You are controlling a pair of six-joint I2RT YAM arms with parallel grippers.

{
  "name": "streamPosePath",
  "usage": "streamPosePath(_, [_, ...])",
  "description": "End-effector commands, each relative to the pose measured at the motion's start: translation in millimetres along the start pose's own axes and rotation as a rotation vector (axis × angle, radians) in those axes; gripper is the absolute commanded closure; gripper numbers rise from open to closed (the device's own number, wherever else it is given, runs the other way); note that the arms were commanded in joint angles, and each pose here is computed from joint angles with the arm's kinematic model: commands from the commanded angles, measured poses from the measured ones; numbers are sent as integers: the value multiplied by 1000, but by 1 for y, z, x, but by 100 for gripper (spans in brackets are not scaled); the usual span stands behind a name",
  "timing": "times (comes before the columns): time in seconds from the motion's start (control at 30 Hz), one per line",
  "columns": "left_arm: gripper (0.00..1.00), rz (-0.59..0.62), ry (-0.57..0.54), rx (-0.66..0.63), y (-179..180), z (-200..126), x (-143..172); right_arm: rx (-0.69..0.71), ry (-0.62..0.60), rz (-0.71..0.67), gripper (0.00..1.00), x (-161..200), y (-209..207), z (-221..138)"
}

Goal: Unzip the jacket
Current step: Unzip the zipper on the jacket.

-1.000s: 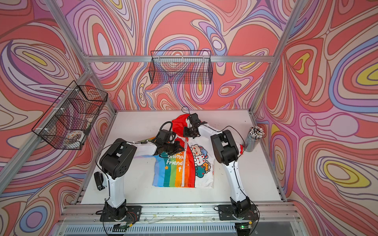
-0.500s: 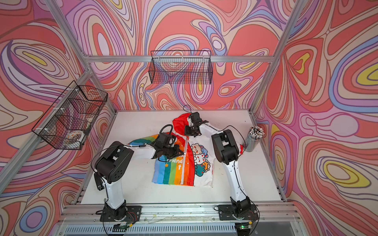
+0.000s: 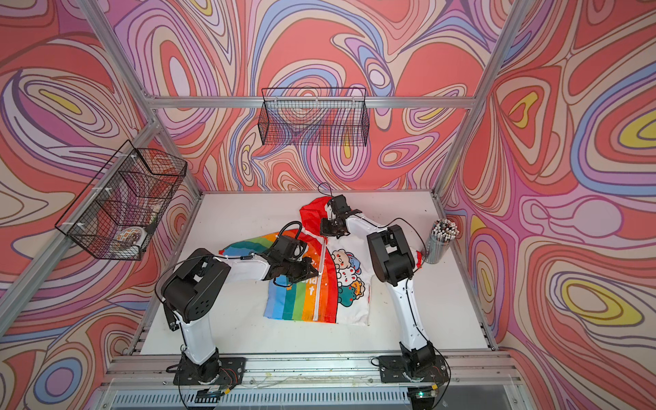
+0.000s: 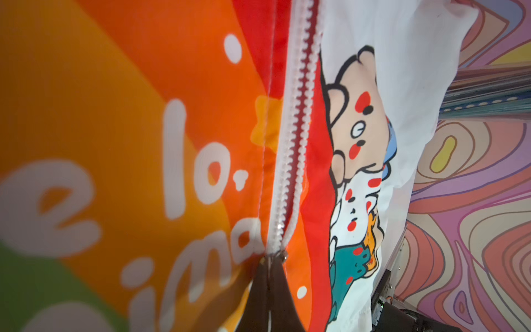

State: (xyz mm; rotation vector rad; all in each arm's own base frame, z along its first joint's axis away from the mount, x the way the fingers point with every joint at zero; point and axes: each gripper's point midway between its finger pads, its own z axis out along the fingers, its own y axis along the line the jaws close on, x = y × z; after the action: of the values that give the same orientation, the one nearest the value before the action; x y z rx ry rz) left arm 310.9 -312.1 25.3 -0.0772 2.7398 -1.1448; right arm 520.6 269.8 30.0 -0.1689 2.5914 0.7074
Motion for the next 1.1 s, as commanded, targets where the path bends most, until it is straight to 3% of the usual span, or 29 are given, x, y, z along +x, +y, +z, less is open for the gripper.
streamPosePath(0.0, [100,11,12,-5,-5,-4,12,24,12,3,100,8,-13,10])
streamPosePath(0.63, [100,-7,24,-11,-2,3,51,51,37,-4,100,17,-21,12])
streamPosePath(1.07, [100,2,13,-51,-2,-11,69,50,36,-6,100,15,-21,16])
